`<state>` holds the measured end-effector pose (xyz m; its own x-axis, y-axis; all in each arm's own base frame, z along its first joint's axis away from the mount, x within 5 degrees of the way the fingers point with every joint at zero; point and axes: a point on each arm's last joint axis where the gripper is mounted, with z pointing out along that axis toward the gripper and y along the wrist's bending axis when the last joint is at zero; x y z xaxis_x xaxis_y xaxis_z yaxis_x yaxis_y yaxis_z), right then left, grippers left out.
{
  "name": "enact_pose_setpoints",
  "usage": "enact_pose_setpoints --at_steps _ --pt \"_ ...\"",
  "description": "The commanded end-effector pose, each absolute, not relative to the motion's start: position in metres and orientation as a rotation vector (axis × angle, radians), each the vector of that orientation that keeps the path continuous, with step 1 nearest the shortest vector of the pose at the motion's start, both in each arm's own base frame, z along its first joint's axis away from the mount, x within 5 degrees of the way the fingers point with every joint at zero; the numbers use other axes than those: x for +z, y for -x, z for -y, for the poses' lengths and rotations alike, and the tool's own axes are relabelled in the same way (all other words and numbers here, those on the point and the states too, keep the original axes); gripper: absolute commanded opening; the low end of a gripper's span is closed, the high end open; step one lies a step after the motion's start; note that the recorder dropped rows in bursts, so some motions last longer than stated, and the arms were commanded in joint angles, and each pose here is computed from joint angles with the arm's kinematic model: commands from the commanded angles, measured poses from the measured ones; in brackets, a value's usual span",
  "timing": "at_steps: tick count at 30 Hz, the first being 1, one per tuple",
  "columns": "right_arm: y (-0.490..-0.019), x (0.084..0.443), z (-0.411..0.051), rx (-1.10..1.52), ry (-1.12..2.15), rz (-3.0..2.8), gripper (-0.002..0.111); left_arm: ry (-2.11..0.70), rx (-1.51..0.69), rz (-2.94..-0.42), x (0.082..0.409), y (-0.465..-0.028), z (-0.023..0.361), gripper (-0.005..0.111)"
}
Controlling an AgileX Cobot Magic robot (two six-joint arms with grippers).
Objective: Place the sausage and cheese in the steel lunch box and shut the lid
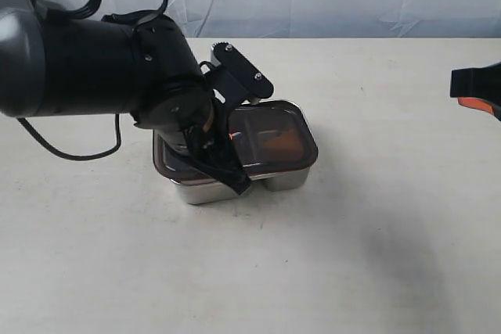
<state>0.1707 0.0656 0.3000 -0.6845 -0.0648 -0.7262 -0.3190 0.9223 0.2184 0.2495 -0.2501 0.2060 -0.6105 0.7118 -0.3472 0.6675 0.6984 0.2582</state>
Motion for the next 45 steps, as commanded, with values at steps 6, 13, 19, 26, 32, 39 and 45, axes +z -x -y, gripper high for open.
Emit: enact_pose_setpoints --at_steps 6,13,19,26,32,39,45 --pt "-0.170 0.299 -0.065 0.421 0.280 -2.301 0.000 -0.951 0.175 -2.564 0.193 -0.276 0.227 0.000" --pt "-0.166 0.296 -0.076 0.557 0.384 -2.332 0.000 -0.951 0.113 -2.518 0.195 -0.278 0.232 0.000" --pt "-0.178 0.280 -0.093 0.724 0.508 -2.382 0.000 -0.965 0.120 -2.493 0.195 -0.280 0.232 0.000" --pt "-0.193 0.258 -0.116 0.833 0.582 -2.428 0.000 -0.965 0.115 -2.489 0.196 -0.280 0.233 0.000" --pt "-0.211 0.228 -0.142 0.745 0.591 -2.441 0.000 -0.968 0.115 -2.490 0.194 -0.280 0.233 0.000" --pt "-0.230 0.191 -0.157 0.605 0.548 -2.482 0.000 -0.969 0.115 -2.488 0.194 -0.280 0.233 0.000" --pt "-0.238 0.183 -0.161 0.580 0.543 -2.496 0.000 -0.970 0.118 -2.487 0.194 -0.281 0.233 0.000"
